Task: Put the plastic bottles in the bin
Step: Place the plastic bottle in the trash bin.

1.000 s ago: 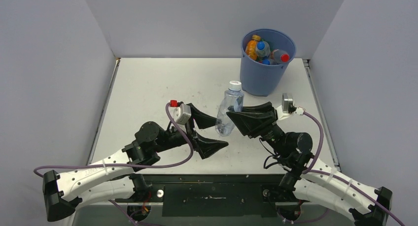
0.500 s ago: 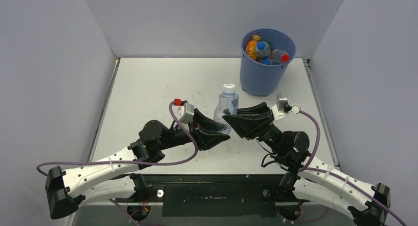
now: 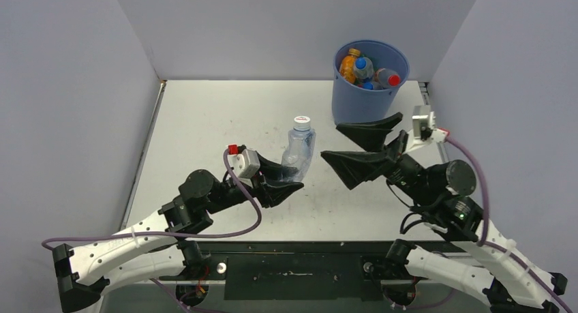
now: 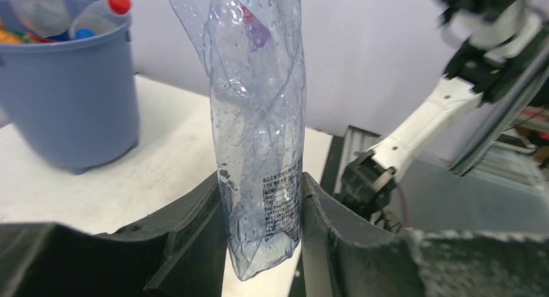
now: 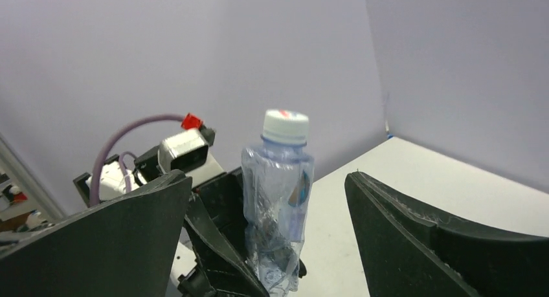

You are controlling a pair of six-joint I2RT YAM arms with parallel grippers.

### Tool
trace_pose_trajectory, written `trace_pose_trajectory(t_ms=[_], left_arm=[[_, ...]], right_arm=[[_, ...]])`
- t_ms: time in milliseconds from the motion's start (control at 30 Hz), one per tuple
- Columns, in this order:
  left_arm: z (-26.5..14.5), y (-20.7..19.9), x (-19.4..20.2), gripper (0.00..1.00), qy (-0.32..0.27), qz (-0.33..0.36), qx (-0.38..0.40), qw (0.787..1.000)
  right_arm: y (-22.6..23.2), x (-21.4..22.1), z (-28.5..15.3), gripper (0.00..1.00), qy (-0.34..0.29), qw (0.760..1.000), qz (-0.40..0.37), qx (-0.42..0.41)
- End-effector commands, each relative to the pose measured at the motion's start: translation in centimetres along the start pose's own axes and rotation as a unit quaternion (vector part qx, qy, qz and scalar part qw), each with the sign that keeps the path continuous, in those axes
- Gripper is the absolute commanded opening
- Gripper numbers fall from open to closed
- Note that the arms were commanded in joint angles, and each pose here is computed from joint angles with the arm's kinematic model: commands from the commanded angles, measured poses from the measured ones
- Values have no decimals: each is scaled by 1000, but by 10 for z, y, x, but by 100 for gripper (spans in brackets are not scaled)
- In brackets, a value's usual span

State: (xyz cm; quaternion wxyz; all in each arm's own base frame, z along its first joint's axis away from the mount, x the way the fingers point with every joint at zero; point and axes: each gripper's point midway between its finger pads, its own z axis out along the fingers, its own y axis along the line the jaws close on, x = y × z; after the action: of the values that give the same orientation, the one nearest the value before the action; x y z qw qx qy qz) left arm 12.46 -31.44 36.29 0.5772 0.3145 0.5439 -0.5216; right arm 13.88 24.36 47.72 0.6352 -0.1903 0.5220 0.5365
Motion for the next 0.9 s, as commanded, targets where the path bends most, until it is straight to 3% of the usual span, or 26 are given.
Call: trace_pose_trajectory(t_ms=[0,267,567,667,800,867], left_arm=[[-11,33,-2,0,39,88,-84,992],[-19,54,-4,0,81,185,-150,968],[-16,50,-2,0,89,208,-151,962],[-16,48,-3,0,86,208,-149,963],[-15,48,-5,0,78,201,-150,965],[-14,45,-6,3,70,197,-145,967]], right_arm=[[-27,-9,-4,91,68,991,-64,94],[-47,-7,35,83,137,976,-72,151],[-55,13,54,70,157,973,-65,154],[-57,19,52,54,167,972,-63,155],[-59,26,48,12,179,969,-64,157],[-60,27,47,5,181,968,-66,159]])
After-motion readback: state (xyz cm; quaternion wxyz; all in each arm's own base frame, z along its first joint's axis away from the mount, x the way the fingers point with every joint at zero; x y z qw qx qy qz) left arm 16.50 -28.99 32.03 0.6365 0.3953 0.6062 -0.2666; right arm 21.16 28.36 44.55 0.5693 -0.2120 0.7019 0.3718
